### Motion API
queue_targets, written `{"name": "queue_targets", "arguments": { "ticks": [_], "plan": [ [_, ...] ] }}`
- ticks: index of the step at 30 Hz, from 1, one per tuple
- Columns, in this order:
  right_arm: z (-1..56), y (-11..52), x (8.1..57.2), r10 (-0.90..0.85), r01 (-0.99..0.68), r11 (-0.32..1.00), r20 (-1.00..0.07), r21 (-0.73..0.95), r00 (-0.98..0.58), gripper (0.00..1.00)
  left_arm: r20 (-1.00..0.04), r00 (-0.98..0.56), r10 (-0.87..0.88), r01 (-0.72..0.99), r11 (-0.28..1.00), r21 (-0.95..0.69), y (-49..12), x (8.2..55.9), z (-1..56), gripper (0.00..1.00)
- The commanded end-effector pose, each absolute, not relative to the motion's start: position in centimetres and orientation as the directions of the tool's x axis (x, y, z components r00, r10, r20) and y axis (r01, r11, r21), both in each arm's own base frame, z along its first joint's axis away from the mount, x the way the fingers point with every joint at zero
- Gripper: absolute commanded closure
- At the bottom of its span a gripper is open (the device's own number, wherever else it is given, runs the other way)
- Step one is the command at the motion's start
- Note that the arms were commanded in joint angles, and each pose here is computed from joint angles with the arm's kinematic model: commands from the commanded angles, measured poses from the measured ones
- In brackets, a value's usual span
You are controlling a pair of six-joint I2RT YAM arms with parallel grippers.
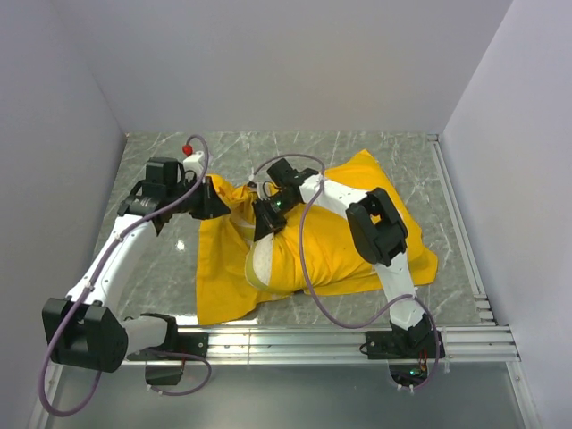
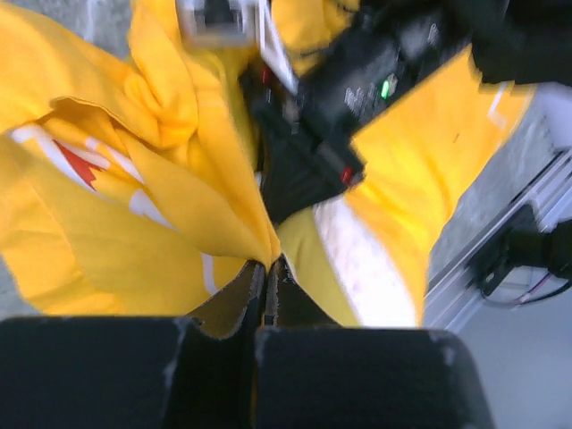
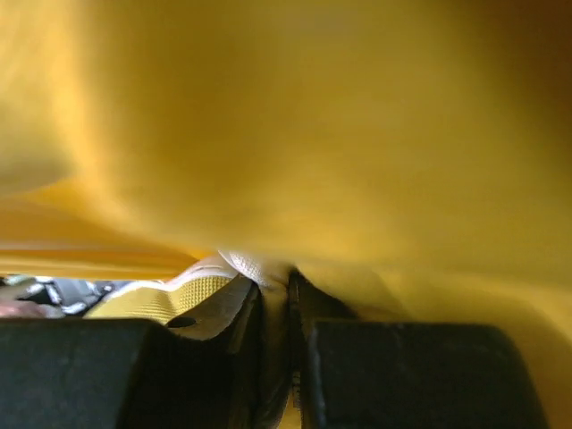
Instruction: Put the pillow into the pillowcase
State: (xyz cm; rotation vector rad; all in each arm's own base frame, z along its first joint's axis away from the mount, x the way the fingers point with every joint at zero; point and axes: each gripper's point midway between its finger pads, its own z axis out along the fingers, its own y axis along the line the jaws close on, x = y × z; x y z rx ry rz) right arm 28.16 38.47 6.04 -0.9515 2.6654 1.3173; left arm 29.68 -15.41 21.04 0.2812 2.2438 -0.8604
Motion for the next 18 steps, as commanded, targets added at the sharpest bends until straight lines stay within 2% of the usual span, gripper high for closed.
{"name": "queue_targets", "arguments": {
  "ticks": [1,4,5,10,14,16,17,18],
  "plan": [
    [4.0,34.6,31.0,-0.41,-0.412,0.628,-0.169,0.66,-0.896,1.0,-0.739,-0.671,0.062,0.537,0.728,-0.427,-15.1,27.1,21.4,1.0],
    [7.8,34.4,34.0,-0.243,-0.341,0.637,-0.24,0.691,-0.94,1.0,-0.734,-0.661,0.159,0.594,0.708,-0.382,-14.6,24.8,19.8,1.0],
    [10.7,34.7,35.7,-0.128,-0.31,0.645,-0.302,0.699,-0.945,1.0,-0.729,-0.654,0.204,0.623,0.691,-0.366,-14.4,23.9,19.4,1.0],
    [12.9,34.1,37.1,0.116,-0.161,0.669,-0.315,0.726,-0.942,1.0,-0.718,-0.636,0.282,0.735,0.504,-0.453,-16.6,20.9,20.2,1.0],
    [11.1,36.7,37.0,0.055,-0.17,0.642,-0.266,0.747,-0.962,1.0,-0.668,-0.688,0.282,0.702,0.492,-0.515,-17.7,21.7,19.4,1.0],
    [11.8,37.5,35.7,-0.02,-0.217,0.615,-0.261,0.758,-0.965,0.88,-0.686,-0.677,0.267,0.704,0.507,-0.497,-17.8,23.1,19.4,1.0],
    [12.7,37.5,35.0,-0.075,-0.285,0.59,-0.301,0.755,-0.951,0.63,-0.674,-0.694,0.255,0.684,0.526,-0.505,-17.8,23.7,19.1,1.0],
    [12.8,36.8,34.1,-0.106,-0.29,0.599,-0.285,0.746,-0.953,0.47,-0.677,-0.692,0.248,0.682,0.53,-0.503,-17.8,24.2,19.1,1.0]
  ]
}}
